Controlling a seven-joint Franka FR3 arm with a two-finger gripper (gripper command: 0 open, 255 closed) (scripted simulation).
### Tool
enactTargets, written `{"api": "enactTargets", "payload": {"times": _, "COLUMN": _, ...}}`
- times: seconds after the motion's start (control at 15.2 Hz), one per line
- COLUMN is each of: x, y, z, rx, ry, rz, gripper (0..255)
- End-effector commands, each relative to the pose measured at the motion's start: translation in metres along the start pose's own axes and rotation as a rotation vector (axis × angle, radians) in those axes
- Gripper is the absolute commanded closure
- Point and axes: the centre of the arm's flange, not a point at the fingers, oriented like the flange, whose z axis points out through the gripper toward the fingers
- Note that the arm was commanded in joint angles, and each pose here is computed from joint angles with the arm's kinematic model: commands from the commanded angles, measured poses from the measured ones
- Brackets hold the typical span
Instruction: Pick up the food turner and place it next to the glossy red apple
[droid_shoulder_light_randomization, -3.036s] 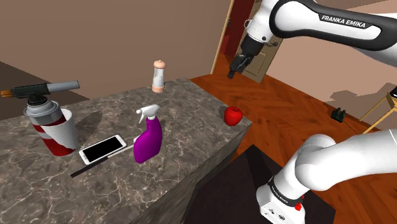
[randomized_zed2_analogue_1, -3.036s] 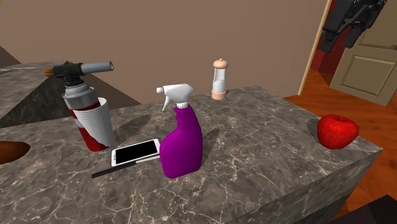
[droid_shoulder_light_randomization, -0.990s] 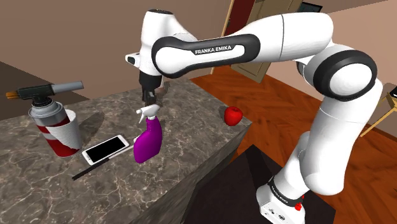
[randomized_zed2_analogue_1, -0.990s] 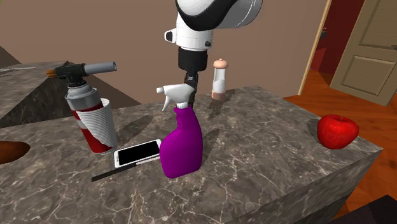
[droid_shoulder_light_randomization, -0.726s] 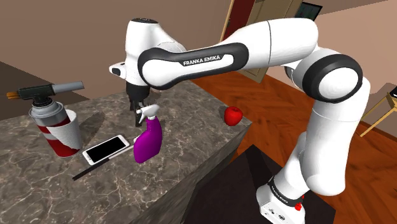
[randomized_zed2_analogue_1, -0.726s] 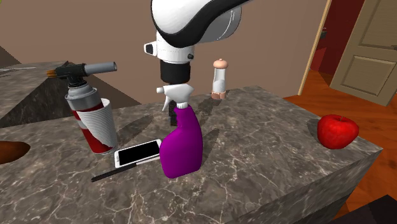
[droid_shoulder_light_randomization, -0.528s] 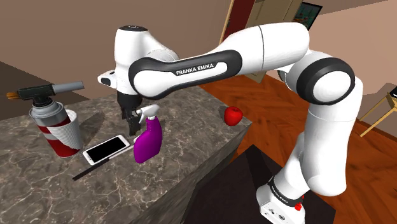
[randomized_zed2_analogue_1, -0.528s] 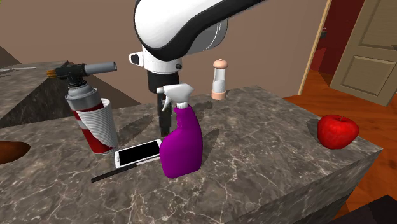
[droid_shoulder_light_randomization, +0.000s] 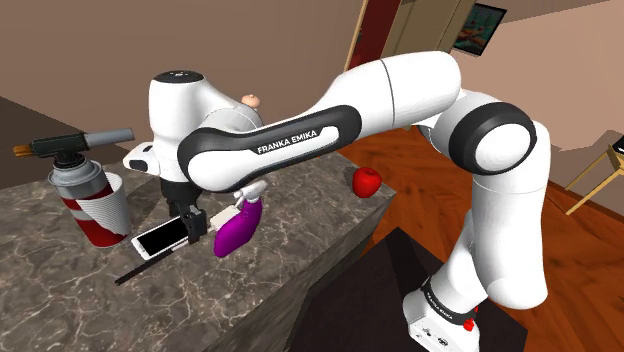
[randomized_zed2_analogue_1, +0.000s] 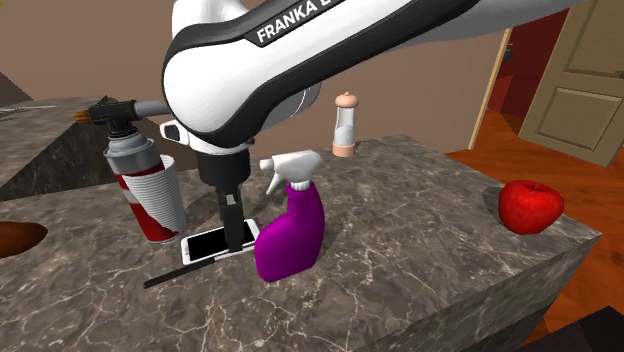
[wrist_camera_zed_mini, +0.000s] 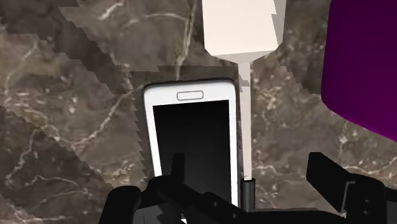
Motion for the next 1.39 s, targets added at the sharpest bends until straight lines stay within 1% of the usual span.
{"api": "enactTargets", "payload": {"times": 0.0, "x": 0.001, "y": 0.000, "z": 0.010, "rx": 0.000, "ry": 0.000, "rz": -0.003, "gripper": 0}}
{"api": "enactTargets", "payload": {"times": 0.26, "x": 0.001, "y": 0.000, "z": 0.029, "rx": 0.000, "ry": 0.000, "rz": -0.003, "gripper": 0}}
{"api": "enactTargets", "payload": {"times": 0.73, "x": 0.001, "y": 0.000, "z": 0.029, "rx": 0.000, "ry": 0.000, "rz": -0.003, "gripper": 0}}
{"api": "enactTargets", "payload": {"times": 0.79, "x": 0.001, "y": 0.000, "z": 0.029, "rx": 0.000, "ry": 0.000, "rz": -0.003, "gripper": 255}}
{"api": "enactTargets", "payload": {"times": 1.32, "x": -0.001, "y": 0.000, "z": 0.027, "rx": 0.000, "ry": 0.000, "rz": -0.003, "gripper": 255}}
